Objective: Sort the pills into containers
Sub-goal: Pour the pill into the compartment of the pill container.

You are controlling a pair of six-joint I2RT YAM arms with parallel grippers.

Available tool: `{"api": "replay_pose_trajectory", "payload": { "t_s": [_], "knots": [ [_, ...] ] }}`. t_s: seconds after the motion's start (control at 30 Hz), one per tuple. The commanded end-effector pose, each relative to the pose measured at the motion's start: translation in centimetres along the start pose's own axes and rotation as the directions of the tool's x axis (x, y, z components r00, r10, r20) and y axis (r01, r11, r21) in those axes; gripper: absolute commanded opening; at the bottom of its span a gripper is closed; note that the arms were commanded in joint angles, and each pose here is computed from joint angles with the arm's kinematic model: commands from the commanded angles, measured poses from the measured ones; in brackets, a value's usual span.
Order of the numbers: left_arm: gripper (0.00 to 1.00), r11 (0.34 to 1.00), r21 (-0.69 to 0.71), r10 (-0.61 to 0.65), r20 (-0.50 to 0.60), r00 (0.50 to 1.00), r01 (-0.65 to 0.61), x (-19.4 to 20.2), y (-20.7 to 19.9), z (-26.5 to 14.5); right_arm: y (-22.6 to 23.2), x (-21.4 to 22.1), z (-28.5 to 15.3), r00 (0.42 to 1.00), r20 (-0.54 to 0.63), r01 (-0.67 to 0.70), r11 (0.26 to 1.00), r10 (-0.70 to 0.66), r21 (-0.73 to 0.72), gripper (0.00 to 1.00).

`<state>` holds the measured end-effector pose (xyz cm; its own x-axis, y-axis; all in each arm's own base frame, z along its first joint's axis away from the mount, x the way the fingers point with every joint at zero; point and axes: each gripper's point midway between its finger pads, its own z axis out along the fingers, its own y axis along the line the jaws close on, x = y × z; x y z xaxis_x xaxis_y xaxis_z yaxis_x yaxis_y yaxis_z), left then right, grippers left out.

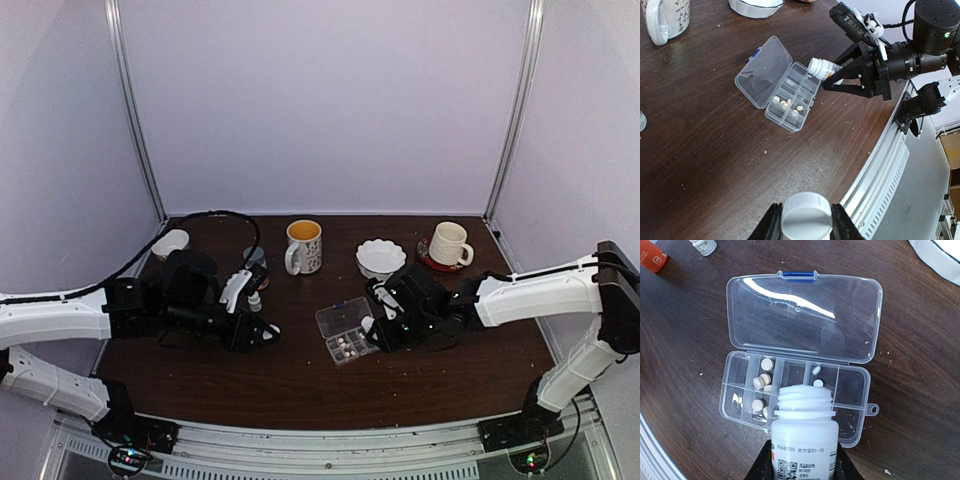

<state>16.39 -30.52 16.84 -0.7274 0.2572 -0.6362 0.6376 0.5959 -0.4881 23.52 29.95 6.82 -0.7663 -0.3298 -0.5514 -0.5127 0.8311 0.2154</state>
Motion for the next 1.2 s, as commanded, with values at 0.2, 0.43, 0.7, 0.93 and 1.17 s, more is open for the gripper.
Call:
{"api": "replay_pose_trajectory", "payload": {
  "t_s": [0.2,0.43,0.7,0.93,1.17],
  "knots": [
    [0.00,1.000,0.024,0.009,0.024,1.000,-0.010,-0.5,-0.3,0.2,-0.5,0.3,1.1,1.000,-0.015,-0.011,1.000,0.011,0.018,0.00],
    [0.00,1.000,0.026,0.009,0.029,1.000,-0.010,-0.6,-0.4,0.1,-0.5,-0.5,0.1,1.000,0.004,-0.001,1.000,0.001,0.027,0.00],
    [0.00,1.000,0.026,0.007,0.024,1.000,-0.008,-0.6,-0.3,0.3,-0.8,-0.1,0.4,1.000,-0.007,0.002,0.999,-0.001,0.036,0.00],
    [0.00,1.000,0.027,0.005,0.022,1.000,-0.006,-0.5,-0.3,0.3,-1.2,1.9,2.6,0.998,-0.070,0.001,0.999,0.002,0.046,0.00],
    [0.00,1.000,0.027,0.005,0.020,1.000,-0.006,-0.5,-0.3,0.3,-0.8,0.3,1.3,1.000,-0.031,0.006,0.999,-0.005,0.039,0.00]
  ]
}}
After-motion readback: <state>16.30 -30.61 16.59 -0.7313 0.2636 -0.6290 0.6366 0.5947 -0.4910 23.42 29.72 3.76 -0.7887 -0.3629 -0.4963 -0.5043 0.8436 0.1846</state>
